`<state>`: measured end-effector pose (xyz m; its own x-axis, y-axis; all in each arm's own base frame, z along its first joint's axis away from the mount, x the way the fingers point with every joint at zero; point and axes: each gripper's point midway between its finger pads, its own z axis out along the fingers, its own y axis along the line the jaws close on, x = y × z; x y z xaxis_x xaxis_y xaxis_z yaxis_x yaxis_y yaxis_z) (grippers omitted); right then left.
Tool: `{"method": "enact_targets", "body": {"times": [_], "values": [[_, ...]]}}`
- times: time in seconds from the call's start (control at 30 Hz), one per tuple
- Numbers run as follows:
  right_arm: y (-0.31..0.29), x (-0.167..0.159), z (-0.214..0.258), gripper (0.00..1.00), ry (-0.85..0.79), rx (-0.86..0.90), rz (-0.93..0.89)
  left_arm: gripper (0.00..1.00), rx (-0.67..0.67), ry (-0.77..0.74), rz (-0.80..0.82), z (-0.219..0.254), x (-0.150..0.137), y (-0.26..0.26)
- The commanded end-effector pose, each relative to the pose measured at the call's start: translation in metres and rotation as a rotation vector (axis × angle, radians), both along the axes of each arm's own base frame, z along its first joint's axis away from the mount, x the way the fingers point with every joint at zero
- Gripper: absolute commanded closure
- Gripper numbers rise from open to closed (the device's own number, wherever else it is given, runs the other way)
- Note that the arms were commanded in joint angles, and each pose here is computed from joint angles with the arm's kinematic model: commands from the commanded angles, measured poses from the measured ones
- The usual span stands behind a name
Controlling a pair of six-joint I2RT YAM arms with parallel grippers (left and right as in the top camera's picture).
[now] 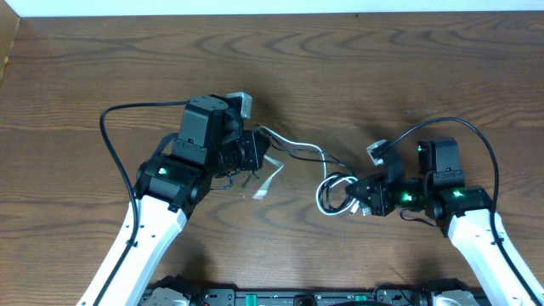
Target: Untangle cables
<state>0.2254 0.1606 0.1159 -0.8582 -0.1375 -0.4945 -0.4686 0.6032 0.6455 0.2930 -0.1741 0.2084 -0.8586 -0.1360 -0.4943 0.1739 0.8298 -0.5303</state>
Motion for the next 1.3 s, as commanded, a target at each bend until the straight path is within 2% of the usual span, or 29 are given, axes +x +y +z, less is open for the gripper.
{"method": "enact_targets", "body": {"times": [0.0,0.03,0.07,0.23,0.33,0.43,0.6,0.67,0.87,0.97,1.07,1.27], "values": [[0.021,-0.019,0.033,0.99,-0.047,0.204,0.158,0.25,0.066,-0.033,0.057,-0.001,0.010,0.014],[0.022,-0.019,0.034,0.99,-0.048,0.210,0.160,0.18,0.048,-0.023,0.037,-0.001,0.007,0.010],[0.022,-0.019,0.034,0.99,-0.047,0.209,0.160,0.18,0.027,-0.010,0.015,-0.001,0.003,0.005],[0.022,-0.017,0.035,0.99,-0.065,0.210,0.161,0.18,-0.140,0.090,-0.162,0.008,-0.029,-0.026],[0.022,-0.012,0.037,0.99,-0.069,0.212,0.145,0.18,-0.255,0.093,-0.362,0.024,-0.055,-0.050],[0.022,-0.006,0.038,0.99,-0.061,0.211,0.117,0.17,-0.263,0.064,-0.446,0.027,-0.065,-0.058],[0.022,-0.005,0.039,0.99,-0.059,0.215,0.111,0.16,-0.217,0.043,-0.428,0.022,-0.060,-0.055],[0.022,-0.005,0.039,0.99,-0.061,0.215,0.111,0.16,-0.167,0.044,-0.388,0.015,-0.055,-0.048],[0.022,-0.005,0.038,0.99,-0.061,0.211,0.109,0.16,0.265,0.138,0.004,-0.040,-0.034,0.034],[0.021,-0.004,0.037,0.99,-0.062,0.206,0.105,0.16,0.355,0.175,0.124,-0.048,-0.035,0.058],[0.021,-0.004,0.037,0.99,-0.062,0.206,0.105,0.16,0.270,0.189,0.075,-0.044,-0.038,0.041],[0.021,-0.003,0.037,0.99,-0.063,0.202,0.103,0.16,-0.099,0.130,-0.233,-0.002,-0.047,-0.032]]}}
